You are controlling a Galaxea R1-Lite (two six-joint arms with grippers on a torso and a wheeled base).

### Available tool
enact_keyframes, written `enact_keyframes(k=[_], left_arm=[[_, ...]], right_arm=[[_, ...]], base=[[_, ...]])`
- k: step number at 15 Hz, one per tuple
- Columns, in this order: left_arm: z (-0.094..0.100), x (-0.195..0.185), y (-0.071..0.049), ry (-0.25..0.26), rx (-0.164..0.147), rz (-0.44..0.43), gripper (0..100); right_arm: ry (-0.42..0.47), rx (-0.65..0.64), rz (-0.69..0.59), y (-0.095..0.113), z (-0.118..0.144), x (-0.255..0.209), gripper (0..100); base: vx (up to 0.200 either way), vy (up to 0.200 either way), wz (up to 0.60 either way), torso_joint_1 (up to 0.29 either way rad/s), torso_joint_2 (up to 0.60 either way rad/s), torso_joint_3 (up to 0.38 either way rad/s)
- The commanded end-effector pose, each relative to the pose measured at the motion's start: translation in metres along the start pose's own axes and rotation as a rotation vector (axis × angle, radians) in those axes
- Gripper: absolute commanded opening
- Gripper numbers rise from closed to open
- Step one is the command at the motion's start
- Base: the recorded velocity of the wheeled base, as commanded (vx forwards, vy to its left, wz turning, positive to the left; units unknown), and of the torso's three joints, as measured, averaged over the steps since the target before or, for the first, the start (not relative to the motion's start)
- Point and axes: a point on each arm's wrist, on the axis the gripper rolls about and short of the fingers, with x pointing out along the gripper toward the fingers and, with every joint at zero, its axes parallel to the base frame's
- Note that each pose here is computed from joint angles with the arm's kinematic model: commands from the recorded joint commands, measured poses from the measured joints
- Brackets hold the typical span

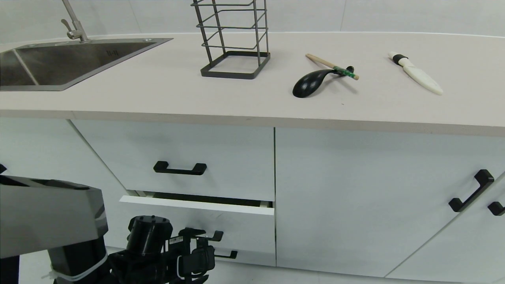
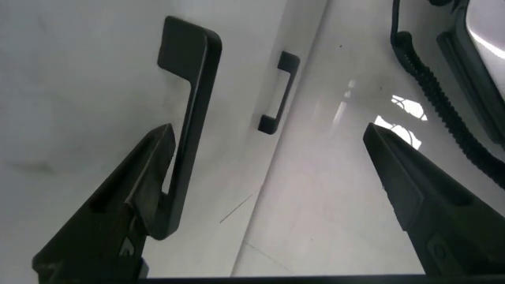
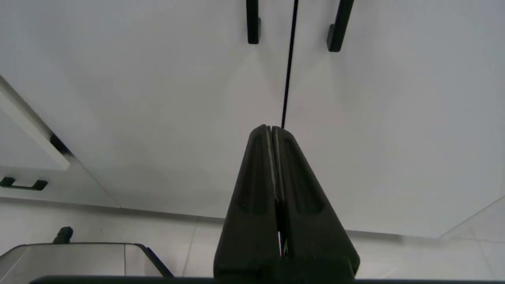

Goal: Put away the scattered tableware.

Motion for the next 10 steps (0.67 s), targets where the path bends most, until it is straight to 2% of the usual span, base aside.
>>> enact_keyframes(k=[1, 3, 7, 10], left_arm=[[0.002, -0.014, -0.002, -0.035, 0.006, 0.021, 100], [0.005, -0.031, -0.004, -0.064, 0.014, 0.038, 100], [0.015, -0.086, -0.008, -0.126, 0.039, 0.152, 100], [0.023, -0.107, -0.003, -0.174, 0.063, 0.230, 100]], right_arm=[[0.001, -0.001, 0.000, 0.000, 0.000, 0.000, 0], [0.001, -0.001, 0.001, 0.000, 0.000, 0.000, 0], [0.001, -0.001, 0.000, 0.000, 0.000, 0.000, 0], [0.001, -0.001, 0.000, 0.000, 0.000, 0.000, 0]], base=[[0.000, 0.000, 0.00, 0.000, 0.00, 0.000], [0.000, 0.000, 0.00, 0.000, 0.00, 0.000], [0.000, 0.000, 0.00, 0.000, 0.00, 0.000], [0.000, 0.000, 0.00, 0.000, 0.00, 0.000]])
